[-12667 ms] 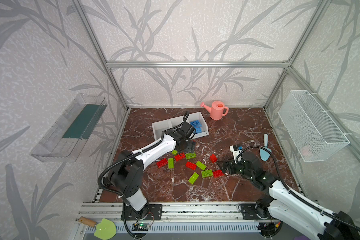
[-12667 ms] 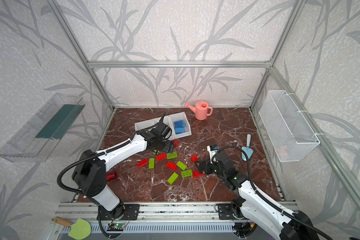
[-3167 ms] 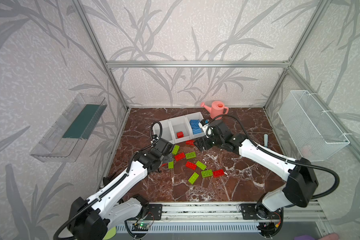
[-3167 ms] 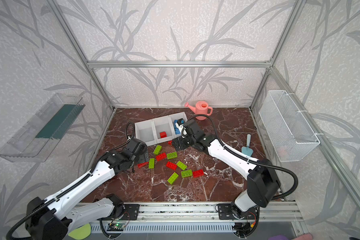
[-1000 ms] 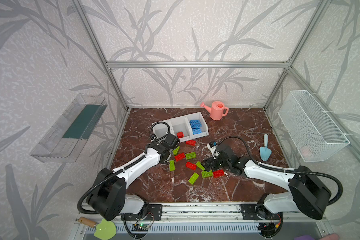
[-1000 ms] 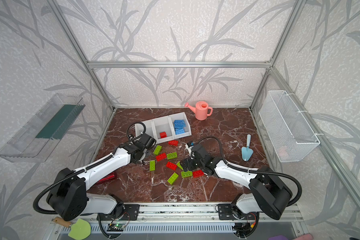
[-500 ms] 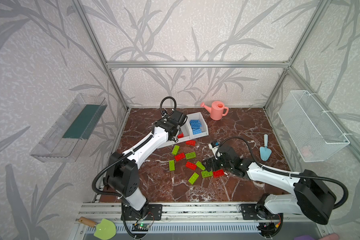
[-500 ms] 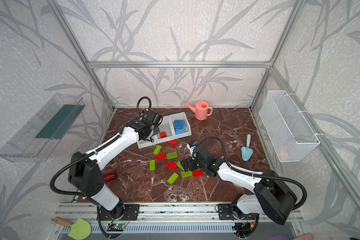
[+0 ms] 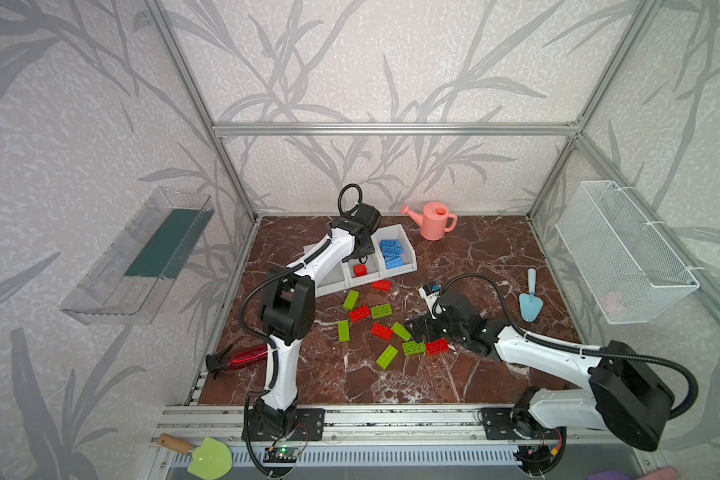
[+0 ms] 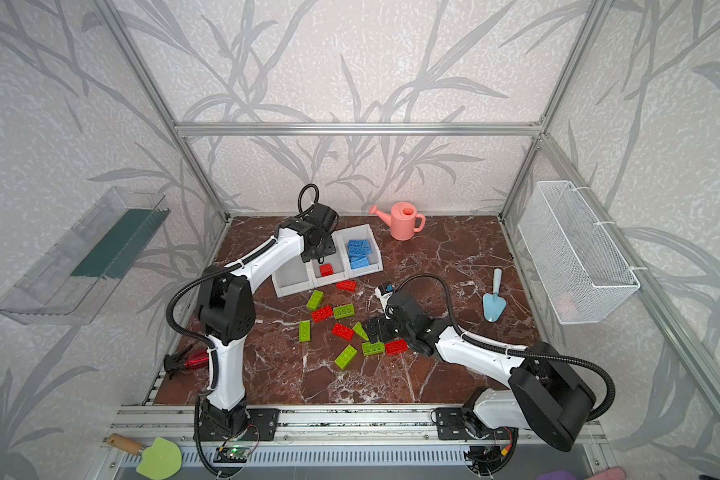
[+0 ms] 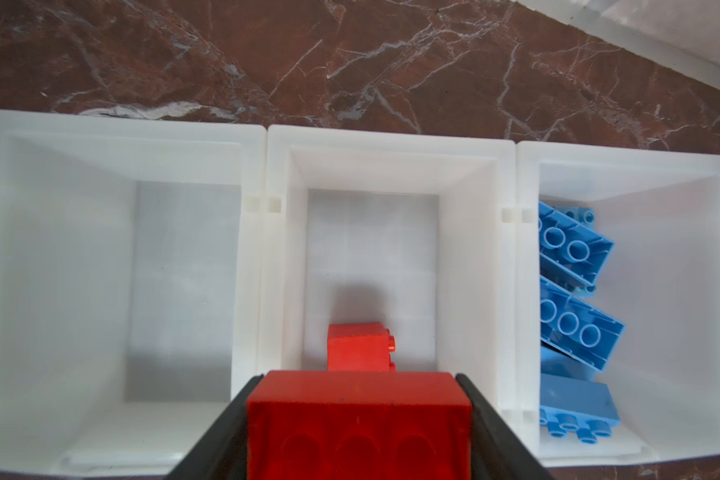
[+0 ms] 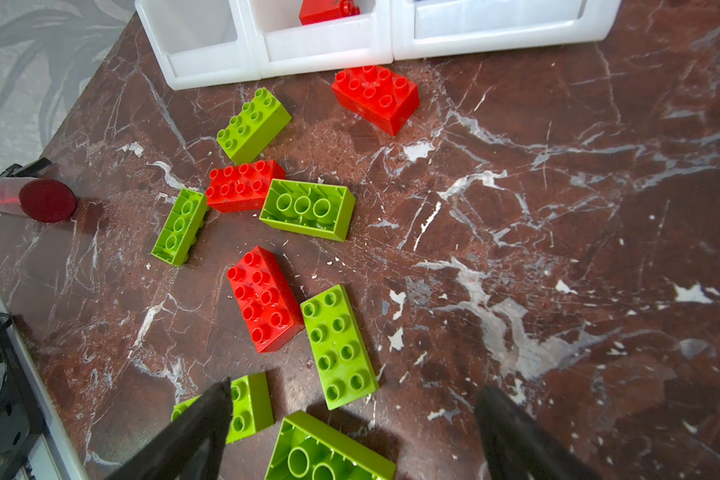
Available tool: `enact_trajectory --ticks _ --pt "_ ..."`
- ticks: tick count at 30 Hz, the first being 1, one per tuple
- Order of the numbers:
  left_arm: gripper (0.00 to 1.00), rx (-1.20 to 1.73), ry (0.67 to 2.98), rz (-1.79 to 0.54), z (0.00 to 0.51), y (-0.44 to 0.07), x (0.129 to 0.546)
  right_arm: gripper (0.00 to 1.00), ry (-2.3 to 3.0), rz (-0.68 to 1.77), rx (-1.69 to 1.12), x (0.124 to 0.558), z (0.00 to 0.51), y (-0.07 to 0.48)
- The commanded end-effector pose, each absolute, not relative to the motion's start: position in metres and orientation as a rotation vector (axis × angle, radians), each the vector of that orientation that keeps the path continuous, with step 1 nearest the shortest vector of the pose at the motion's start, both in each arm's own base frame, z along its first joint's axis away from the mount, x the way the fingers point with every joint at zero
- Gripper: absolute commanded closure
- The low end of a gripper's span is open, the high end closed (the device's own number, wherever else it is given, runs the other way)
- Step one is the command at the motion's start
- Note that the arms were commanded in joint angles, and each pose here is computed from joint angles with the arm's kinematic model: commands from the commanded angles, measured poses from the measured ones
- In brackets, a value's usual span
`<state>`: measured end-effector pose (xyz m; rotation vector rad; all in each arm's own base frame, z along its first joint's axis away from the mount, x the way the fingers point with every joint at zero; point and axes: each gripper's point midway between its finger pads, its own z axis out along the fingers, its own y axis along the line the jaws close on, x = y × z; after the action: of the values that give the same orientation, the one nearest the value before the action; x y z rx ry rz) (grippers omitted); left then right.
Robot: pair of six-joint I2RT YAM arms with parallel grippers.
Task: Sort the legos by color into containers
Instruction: 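Carry the red brick with the left gripper into the middle compartment and release, then withdraw the left gripper while the right gripper reaches down to a red brick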
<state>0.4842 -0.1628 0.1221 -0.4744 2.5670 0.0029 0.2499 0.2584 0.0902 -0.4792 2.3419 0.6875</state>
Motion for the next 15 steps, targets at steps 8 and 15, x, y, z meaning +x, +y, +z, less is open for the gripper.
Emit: enact_trajectory --ticks 8,15 --pt "0.43 -0.414 2.606 0.006 0.122 -0.171 0.5 0.07 2.331 0.686 -0.472 0.252 0.09 0.26" --pt "0.17 -0.416 2.591 0.021 0.132 -0.167 0.498 0.0 2.323 0.69 -0.487 0.251 0.092 0.26"
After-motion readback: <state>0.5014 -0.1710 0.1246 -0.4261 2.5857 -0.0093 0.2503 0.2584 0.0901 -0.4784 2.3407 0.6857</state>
